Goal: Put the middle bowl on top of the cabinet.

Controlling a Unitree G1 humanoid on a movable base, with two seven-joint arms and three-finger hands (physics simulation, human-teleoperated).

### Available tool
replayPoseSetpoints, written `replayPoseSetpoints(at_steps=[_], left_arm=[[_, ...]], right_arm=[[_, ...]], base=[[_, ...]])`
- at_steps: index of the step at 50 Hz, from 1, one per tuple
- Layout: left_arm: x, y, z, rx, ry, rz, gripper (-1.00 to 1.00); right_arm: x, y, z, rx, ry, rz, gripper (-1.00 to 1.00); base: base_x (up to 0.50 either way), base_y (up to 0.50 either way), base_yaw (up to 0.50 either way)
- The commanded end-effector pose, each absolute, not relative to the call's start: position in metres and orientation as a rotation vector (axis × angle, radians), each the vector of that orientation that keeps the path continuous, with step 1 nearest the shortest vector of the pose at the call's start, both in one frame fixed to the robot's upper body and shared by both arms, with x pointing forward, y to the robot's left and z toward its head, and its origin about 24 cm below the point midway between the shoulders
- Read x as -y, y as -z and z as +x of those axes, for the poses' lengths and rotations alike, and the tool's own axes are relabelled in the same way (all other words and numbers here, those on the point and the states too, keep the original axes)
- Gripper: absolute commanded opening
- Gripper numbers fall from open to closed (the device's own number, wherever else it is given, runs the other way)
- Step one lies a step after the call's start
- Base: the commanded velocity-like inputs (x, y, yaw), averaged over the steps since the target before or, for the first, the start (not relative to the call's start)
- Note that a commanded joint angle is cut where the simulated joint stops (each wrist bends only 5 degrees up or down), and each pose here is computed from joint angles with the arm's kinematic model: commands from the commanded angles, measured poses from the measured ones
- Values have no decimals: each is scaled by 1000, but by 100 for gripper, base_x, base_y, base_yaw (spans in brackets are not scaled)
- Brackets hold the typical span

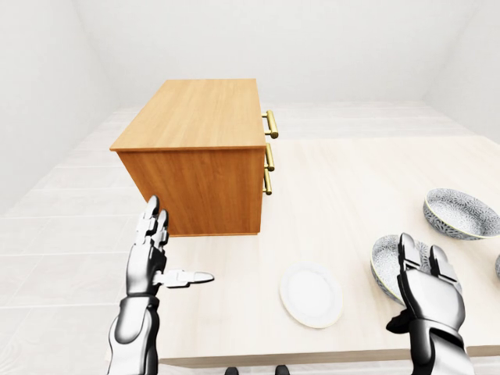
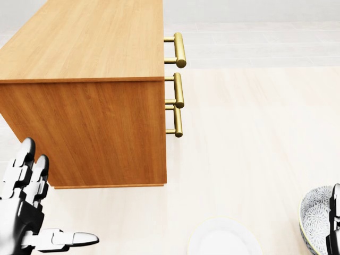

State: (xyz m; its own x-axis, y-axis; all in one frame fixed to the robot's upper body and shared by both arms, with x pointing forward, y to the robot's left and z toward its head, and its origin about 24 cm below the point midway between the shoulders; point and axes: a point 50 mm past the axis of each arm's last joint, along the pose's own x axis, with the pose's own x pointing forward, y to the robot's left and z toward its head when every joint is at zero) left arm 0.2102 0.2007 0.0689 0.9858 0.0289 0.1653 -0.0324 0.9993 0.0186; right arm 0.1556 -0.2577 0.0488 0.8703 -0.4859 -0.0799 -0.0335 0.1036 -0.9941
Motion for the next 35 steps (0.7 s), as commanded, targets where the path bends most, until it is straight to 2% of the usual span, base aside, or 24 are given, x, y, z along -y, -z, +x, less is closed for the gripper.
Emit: replayPoseSetpoints(at_steps=[1, 19, 35], left_arm=[[-199, -70, 210, 168, -37, 29, 100], [-201, -68, 209, 159, -55, 31, 100], [-201, -72, 208, 176, -51, 35, 100]], right_arm=[[260, -44, 153, -452, 348, -1429, 100], [260, -44, 153, -460, 341, -1424, 100], [262, -26, 155, -479, 317, -1401, 100]], base=[[0, 0, 0], [0, 0, 0], [0, 0, 0]])
